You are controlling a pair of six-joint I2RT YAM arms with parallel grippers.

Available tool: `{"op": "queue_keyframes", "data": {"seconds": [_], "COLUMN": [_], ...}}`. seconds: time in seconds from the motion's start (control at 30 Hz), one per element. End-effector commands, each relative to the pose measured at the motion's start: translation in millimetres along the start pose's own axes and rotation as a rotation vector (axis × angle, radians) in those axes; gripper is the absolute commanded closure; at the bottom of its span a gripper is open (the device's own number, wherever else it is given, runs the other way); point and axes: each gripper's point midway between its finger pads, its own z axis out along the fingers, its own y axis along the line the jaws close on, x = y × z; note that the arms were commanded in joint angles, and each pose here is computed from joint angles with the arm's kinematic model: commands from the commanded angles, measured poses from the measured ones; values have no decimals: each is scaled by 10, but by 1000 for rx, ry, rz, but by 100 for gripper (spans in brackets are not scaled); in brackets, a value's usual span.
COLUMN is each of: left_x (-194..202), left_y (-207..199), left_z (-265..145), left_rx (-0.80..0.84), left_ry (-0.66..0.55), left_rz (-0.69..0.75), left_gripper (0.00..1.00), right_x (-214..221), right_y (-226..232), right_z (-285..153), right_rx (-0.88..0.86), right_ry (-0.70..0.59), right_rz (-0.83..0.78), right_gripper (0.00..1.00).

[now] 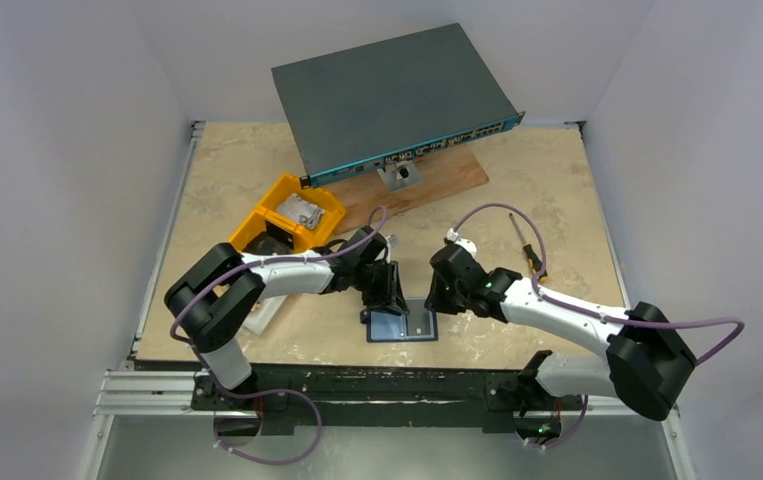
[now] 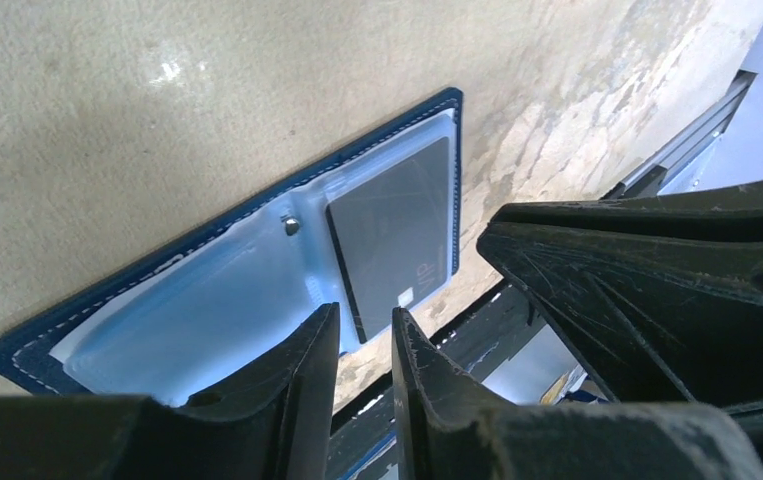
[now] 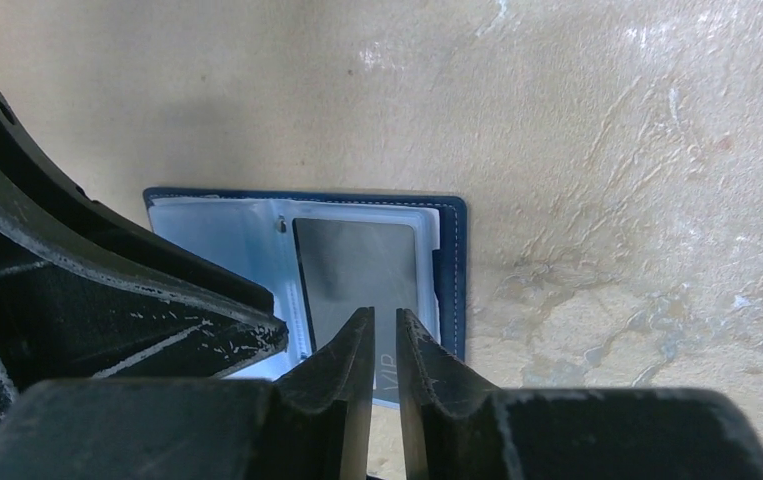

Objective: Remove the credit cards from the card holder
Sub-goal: Remove the credit card from the card holder.

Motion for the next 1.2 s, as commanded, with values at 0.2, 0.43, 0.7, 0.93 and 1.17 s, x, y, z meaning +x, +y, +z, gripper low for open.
{"op": "queue_keyframes", "data": {"seconds": [0.2, 0.43, 0.7, 0.93, 1.17], "left_x": [74, 85, 88, 86, 93], "left_y": [175, 291, 329, 340, 372], "left_z": [107, 150, 191, 213, 211], "left_rx": [-15, -21, -4, 13, 14], "left_ry": [52, 54, 59, 53, 55], "left_rz": [-17, -30, -36, -31, -34], "left_gripper": [72, 72, 71, 71, 72], "right_x": [138, 214, 317, 417, 283], "right_y": [-6, -32, 16, 105, 19], "right_z": [101, 142, 174, 213, 101], "right_rx": [14, 30, 24, 16, 79], "right_ry": [20, 40, 64, 86, 41], "right_rz": [-39, -43, -45, -58, -58], "right_gripper": [89, 90, 90, 91, 79]}}
